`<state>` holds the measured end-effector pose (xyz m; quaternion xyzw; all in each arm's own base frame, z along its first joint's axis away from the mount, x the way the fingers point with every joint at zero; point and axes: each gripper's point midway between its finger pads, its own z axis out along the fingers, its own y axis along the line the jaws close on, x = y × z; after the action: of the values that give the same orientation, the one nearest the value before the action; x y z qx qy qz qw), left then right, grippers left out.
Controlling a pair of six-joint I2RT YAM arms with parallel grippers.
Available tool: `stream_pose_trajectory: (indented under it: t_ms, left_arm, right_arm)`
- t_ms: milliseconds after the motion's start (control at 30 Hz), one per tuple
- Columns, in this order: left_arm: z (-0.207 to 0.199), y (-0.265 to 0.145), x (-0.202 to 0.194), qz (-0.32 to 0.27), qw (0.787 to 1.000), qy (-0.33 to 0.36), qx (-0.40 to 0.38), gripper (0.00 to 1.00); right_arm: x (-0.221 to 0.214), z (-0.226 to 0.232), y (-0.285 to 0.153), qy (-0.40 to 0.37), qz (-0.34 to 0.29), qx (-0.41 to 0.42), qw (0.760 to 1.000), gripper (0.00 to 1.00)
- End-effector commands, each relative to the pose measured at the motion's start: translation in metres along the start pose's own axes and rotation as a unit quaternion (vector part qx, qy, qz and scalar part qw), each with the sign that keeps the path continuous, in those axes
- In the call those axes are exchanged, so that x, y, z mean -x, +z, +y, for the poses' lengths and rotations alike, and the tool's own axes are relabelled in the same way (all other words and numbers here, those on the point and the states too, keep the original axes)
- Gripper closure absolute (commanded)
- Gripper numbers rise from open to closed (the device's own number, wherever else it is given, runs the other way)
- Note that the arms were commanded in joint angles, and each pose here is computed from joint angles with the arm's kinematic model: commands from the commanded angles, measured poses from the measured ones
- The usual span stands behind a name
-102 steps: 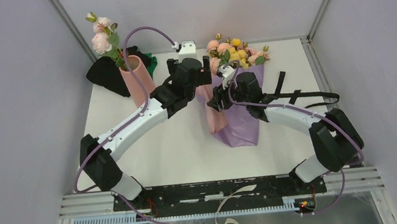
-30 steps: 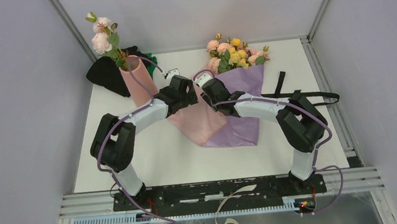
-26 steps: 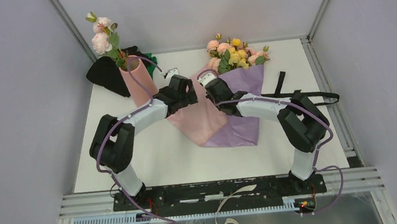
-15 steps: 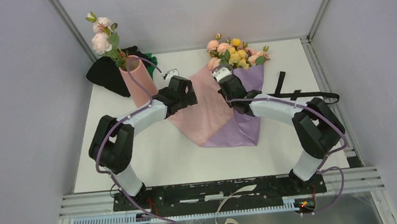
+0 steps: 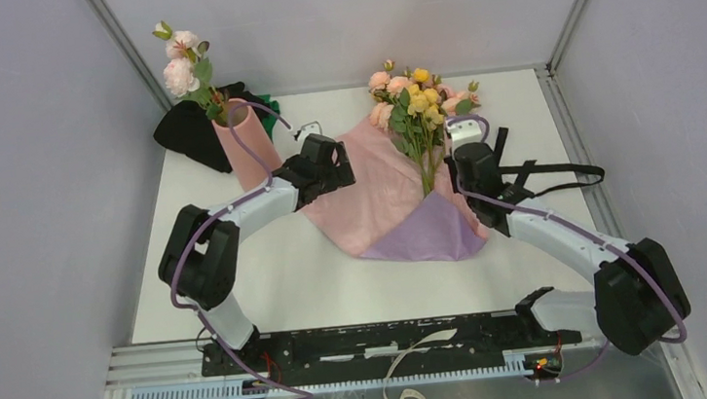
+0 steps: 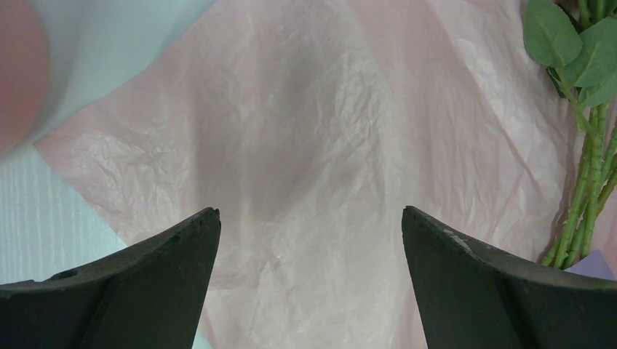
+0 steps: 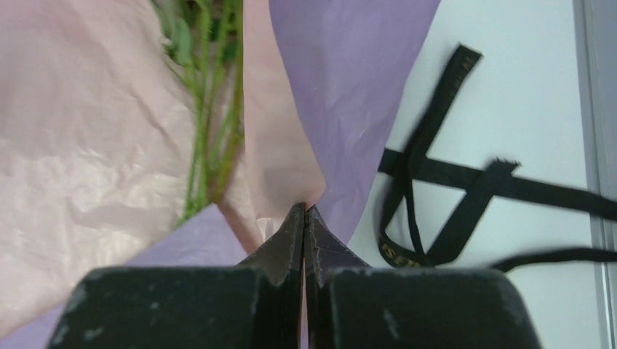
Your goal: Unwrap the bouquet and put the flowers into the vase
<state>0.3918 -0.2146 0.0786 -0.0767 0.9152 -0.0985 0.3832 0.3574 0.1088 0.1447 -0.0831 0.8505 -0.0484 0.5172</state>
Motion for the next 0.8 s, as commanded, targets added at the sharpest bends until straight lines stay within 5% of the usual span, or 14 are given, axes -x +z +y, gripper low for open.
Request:
stream_pose_trajectory:
  t_ms: [0,467,633,767]
  left_arm:
    - [-0.028,-0.002,0.018,-0.026,0.999,-0.030,-0.038,0.00]
    - [-0.063,-0.005,0.026,-0.037,0.997,-0.026,-0.067,0.00]
    - [-0.060,-0.005,0.026,-0.039,0.997,-0.022,-0.061,0.00]
    - [-0.062,-0.003,0.027,-0.041,0.997,-0.017,-0.064,0.00]
  right_arm:
    - [-0.017,-0.025,-0.007,0.047,-0.011,-0.036,0.998,1.00]
    - [-0.051,-0.067,-0.021,0.114,-0.014,-0.109,0.987,0.87]
    - [-0.047,-0.079,-0.025,0.143,-0.028,-0.129,0.981,0.55]
    - [-0.037,-0.087,-0.033,0.153,-0.044,-0.142,0.977,0.53]
